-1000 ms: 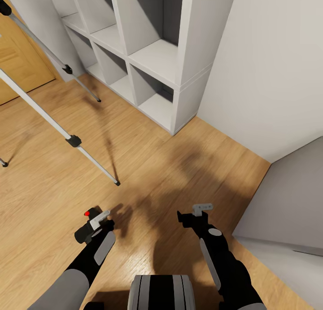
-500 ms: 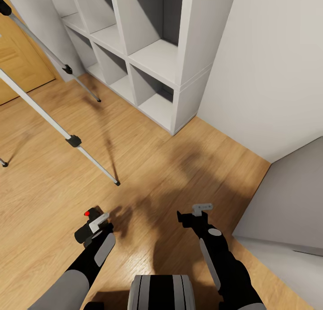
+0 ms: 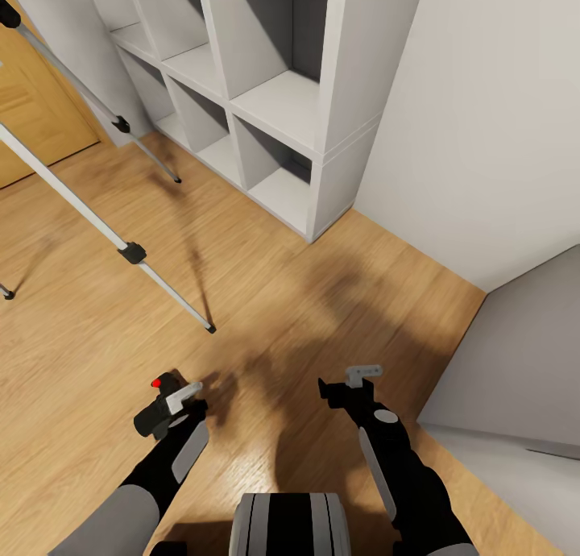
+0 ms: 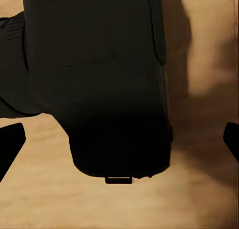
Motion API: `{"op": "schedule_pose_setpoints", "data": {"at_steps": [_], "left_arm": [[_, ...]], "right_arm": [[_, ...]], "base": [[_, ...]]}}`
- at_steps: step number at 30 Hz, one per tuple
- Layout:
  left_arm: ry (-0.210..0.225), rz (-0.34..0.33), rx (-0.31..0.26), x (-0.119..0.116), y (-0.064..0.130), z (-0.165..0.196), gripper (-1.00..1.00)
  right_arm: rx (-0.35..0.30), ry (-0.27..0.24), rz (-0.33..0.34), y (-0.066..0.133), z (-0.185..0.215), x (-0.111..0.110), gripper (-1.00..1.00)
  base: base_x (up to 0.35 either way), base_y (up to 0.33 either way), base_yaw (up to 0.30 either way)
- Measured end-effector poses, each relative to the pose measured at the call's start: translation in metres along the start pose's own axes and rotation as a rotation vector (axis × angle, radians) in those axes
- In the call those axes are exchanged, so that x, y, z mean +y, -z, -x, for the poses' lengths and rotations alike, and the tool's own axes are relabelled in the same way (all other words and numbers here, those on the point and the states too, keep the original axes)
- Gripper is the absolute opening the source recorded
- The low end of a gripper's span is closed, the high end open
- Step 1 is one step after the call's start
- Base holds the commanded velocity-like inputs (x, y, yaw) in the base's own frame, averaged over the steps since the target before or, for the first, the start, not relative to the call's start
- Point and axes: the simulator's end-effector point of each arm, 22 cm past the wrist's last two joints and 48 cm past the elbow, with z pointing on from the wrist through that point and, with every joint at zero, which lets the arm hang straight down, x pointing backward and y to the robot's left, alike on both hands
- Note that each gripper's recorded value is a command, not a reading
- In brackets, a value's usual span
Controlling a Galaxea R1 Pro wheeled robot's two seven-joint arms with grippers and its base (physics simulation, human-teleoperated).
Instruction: Attach the digital camera to the camera tripod in the bedroom.
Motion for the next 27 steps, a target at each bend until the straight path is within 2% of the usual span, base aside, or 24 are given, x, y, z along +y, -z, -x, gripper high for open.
{"op": "schedule_pose_setpoints", "data": {"at_steps": [7,21,27], "left_arm": [[-0.034,-0.018,-0.009,-0.008,0.003,-0.002,1.0],[-0.025,-0.015,-0.001,-0.005,0.001,-0.003,1.0],[-0.021,0.006,0.005,0.005,-0.002,-0.005,1.0]], "right_arm": [[0.0,0.0,0.0,0.0,0.0,0.0,1.0],[-0.005,0.001,0.0,0.0,0.001,0.0,1.0],[-0.006,0.0,0.0,0.0,0.001,0.0,1.0]], "base": [[0.0,0.0,0.0],[0.0,0.0,0.0],[0.0,0.0,0.0]]}}
